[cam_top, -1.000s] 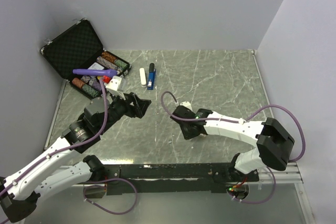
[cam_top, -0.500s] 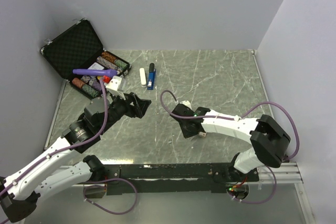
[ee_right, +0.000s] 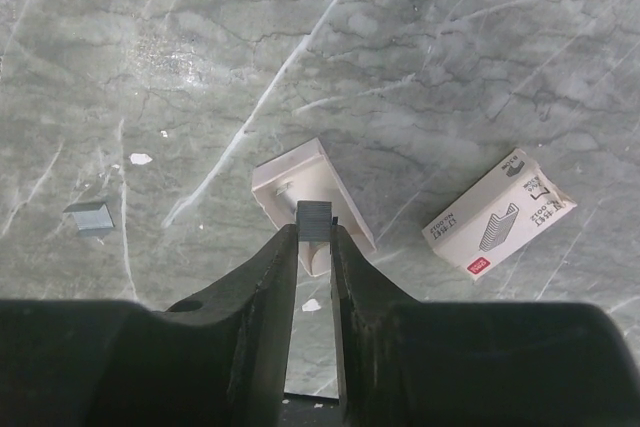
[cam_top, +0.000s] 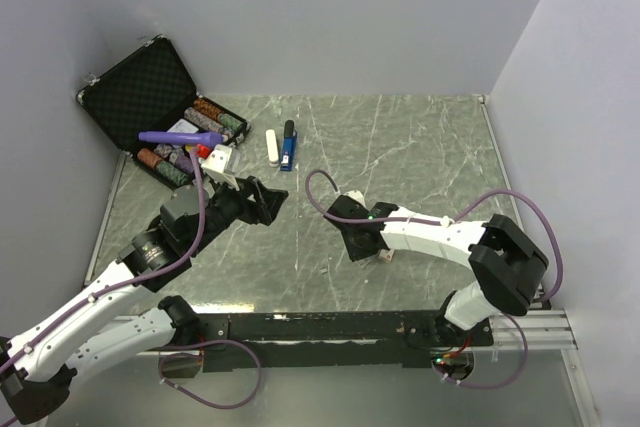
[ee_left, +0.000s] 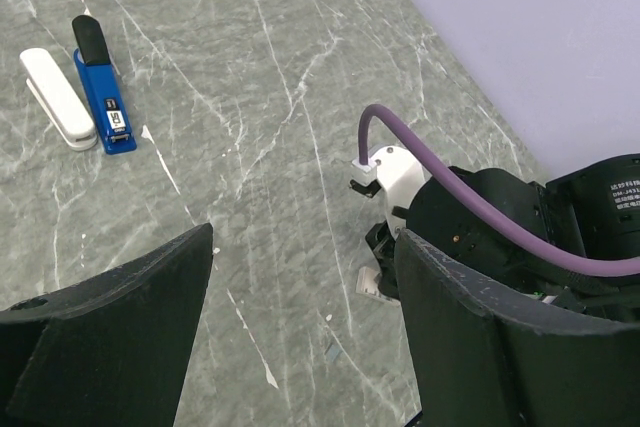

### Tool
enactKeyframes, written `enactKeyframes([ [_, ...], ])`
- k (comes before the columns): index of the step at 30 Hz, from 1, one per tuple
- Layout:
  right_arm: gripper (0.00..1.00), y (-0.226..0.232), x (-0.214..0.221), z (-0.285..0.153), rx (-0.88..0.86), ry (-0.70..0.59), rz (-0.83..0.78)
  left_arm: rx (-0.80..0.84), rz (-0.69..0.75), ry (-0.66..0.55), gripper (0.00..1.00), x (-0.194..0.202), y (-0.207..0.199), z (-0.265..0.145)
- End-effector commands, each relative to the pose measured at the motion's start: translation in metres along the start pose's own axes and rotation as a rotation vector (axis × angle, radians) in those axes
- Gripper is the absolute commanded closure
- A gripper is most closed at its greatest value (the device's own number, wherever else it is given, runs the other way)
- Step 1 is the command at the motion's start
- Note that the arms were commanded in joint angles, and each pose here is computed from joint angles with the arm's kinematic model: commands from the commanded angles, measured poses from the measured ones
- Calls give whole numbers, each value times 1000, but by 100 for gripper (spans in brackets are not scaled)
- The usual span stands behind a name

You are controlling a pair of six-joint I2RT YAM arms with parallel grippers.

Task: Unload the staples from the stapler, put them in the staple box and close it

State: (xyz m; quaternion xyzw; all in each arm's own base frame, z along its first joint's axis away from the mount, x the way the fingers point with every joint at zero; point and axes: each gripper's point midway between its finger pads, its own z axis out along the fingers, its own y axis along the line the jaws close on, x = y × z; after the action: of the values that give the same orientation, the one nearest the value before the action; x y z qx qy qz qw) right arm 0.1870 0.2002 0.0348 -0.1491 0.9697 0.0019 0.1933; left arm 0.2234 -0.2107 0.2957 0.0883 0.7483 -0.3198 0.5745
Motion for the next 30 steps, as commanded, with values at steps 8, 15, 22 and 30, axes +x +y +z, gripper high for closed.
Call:
enactKeyframes([
  [8,71,3,-3,6,-9,-2,4,9,0,-27,22,-8,-2,-5],
  [15,62,2,-7,2,-4,-18,11,8,-2,-26,22,-7,-2,-5],
  [22,61,7,-25,-20,-30,-78,2,10,-3,-25,22,-6,-2,-4],
  [30,55,44,-25,-39,-128,-109,-87,-9,-7,-43,23,-11,1,-7],
])
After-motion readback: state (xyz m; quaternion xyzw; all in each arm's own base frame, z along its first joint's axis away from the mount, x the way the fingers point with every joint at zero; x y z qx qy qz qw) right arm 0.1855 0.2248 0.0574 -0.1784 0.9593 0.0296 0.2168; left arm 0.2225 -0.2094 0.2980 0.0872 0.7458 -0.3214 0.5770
